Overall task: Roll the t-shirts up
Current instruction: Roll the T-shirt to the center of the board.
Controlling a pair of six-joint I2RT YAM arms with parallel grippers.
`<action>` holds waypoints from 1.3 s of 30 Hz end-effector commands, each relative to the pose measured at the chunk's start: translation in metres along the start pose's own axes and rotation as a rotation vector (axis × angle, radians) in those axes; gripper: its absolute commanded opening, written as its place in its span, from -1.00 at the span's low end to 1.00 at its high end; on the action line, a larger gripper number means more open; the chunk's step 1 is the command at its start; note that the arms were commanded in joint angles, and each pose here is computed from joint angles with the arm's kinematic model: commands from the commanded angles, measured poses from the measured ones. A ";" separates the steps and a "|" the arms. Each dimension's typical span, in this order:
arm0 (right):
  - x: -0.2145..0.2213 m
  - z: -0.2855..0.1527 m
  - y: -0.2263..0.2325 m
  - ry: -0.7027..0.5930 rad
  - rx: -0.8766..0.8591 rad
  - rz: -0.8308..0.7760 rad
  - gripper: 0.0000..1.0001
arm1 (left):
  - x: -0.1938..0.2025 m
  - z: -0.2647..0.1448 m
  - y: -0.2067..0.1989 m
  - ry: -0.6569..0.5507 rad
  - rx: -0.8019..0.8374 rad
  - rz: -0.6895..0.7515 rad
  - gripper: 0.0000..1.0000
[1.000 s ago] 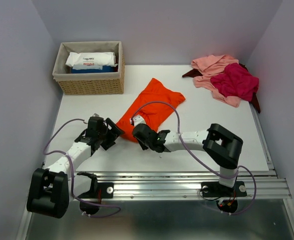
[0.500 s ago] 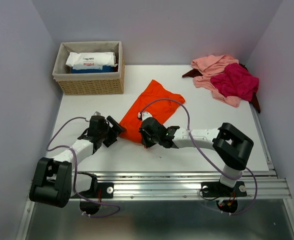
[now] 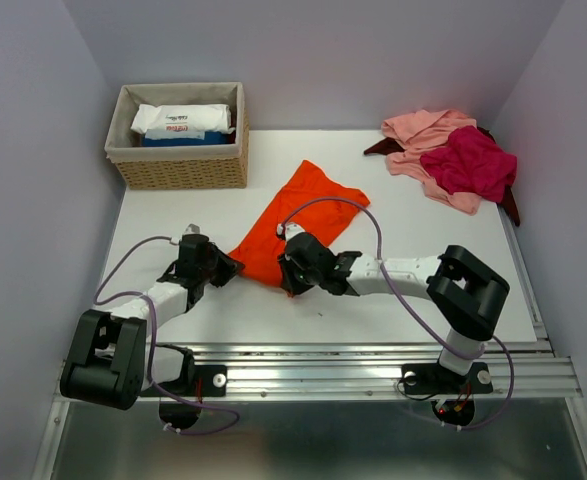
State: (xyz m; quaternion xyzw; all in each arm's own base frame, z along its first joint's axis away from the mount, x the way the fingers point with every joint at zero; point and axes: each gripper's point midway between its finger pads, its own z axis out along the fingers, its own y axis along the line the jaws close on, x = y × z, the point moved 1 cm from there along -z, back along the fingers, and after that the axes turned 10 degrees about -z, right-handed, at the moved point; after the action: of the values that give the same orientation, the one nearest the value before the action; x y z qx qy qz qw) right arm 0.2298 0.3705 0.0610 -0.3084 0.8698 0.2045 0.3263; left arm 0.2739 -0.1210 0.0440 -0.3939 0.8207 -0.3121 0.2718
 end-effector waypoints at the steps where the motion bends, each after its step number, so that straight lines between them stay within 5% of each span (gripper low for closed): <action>1: -0.022 -0.012 0.000 -0.075 -0.011 -0.052 -0.33 | -0.012 0.001 -0.012 -0.039 0.006 0.030 -0.99; 2: -0.023 -0.014 -0.009 -0.068 0.039 -0.075 0.03 | -0.013 0.000 -0.013 -0.035 -0.010 0.032 -1.00; 5: -0.028 -0.023 -0.022 -0.075 0.143 -0.160 0.39 | -0.013 -0.003 -0.015 -0.022 -0.031 0.029 -1.00; 12: -0.030 -0.039 -0.016 -0.111 0.307 -0.392 0.78 | -0.016 -0.013 -0.022 -0.018 -0.065 0.021 -1.00; 30: -0.048 0.001 0.046 -0.249 0.326 -0.527 0.79 | -0.014 -0.013 -0.022 0.028 -0.122 0.006 -1.00; 39: -0.045 0.027 0.033 -0.269 0.443 -0.555 0.56 | -0.015 -0.014 -0.022 0.027 -0.119 0.006 -1.00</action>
State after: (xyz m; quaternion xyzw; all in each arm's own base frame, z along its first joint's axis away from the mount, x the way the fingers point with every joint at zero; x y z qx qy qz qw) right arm 0.2337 0.4145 0.0661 -0.4556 0.7389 -0.0310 0.4955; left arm 0.2754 -0.1156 0.0584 -0.4103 0.8461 -0.2570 0.2230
